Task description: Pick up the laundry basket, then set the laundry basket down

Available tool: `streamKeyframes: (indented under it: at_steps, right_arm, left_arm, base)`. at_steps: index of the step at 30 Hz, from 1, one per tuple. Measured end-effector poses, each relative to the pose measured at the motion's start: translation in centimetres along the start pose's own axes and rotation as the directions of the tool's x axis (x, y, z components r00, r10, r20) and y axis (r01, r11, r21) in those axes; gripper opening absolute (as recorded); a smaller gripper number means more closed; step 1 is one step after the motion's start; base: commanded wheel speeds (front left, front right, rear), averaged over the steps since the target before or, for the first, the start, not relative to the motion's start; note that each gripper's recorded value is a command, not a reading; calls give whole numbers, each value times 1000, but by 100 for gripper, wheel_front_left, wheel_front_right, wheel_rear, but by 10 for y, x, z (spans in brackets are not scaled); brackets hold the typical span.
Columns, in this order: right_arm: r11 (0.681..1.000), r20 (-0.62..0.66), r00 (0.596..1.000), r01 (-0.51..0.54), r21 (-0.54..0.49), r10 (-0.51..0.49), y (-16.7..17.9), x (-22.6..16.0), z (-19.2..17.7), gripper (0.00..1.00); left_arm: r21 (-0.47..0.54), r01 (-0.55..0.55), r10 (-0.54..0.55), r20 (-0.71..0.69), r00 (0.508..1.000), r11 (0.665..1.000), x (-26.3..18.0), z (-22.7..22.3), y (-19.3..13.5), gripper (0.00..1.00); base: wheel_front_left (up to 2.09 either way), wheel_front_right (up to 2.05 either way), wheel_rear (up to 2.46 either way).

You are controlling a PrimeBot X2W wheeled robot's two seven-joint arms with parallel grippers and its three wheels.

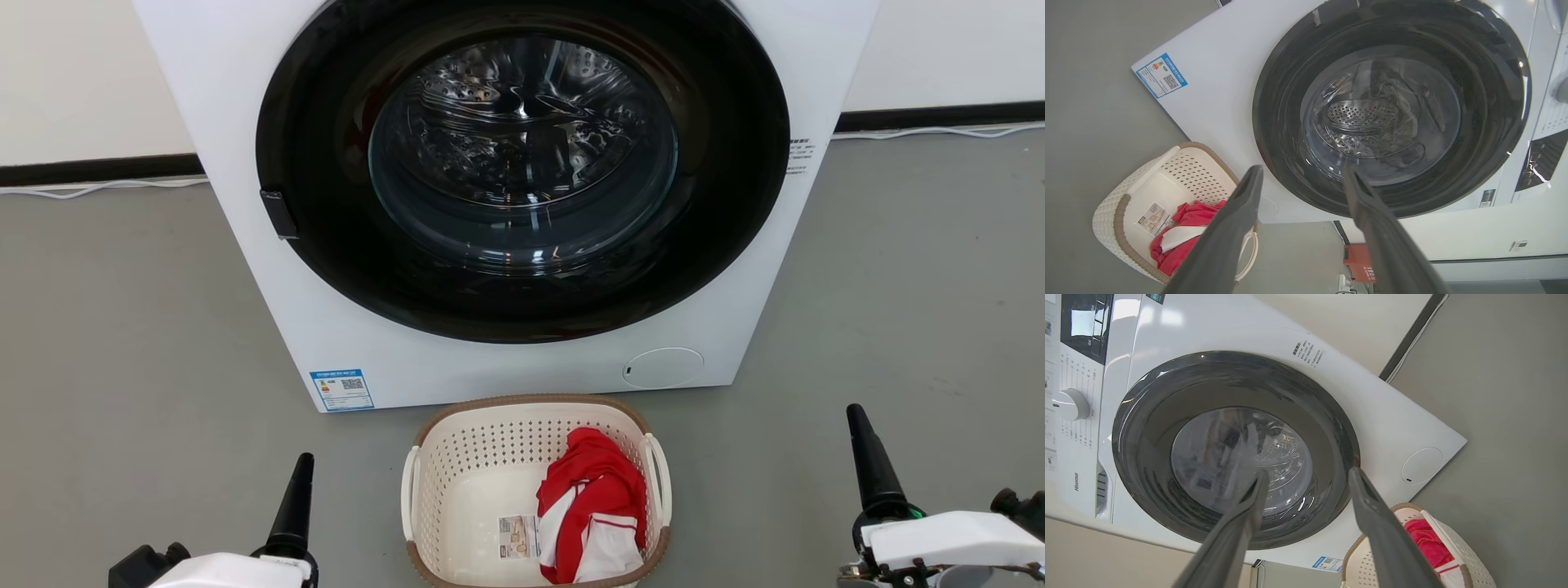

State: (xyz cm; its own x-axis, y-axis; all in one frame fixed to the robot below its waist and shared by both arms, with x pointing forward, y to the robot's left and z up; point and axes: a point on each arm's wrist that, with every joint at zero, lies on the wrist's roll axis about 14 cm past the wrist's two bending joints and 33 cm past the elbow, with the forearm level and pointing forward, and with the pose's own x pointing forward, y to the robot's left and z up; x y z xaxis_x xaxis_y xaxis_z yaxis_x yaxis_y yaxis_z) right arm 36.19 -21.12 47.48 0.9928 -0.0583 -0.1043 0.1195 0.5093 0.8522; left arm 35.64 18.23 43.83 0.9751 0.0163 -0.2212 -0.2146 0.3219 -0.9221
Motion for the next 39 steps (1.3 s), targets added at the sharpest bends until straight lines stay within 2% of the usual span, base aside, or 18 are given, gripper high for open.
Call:
streamKeyframes:
  at_steps: [8, 17, 31, 39]
  right_arm:
    - [994, 12, 1000, -2, -112, 3, -1, 0, 5, 100]
    - [972, 14, 1000, -5, -233, 8, -1, -1, 5, 100]
    - [908, 6, 1000, -16, -419, 21, -2, -6, 2, 100]
    - [853, 11, 999, -29, -520, 41, 0, -6, 5, 100]
  left_arm:
    - [84, -5, 5, 5, 1000, 996, 0, 0, 1, 100]
    - [204, -8, 5, 14, 1000, 979, 0, 1, 2, 100]
    - [386, -4, -6, 25, 1000, 923, -3, 0, 2, 100]
    - [478, 8, -25, 30, 999, 878, -3, 1, -1, 100]
  base:
    - [0, 0, 0]
    - [0, 0, 0]
    - [0, 0, 0]
    - [0, 0, 0]
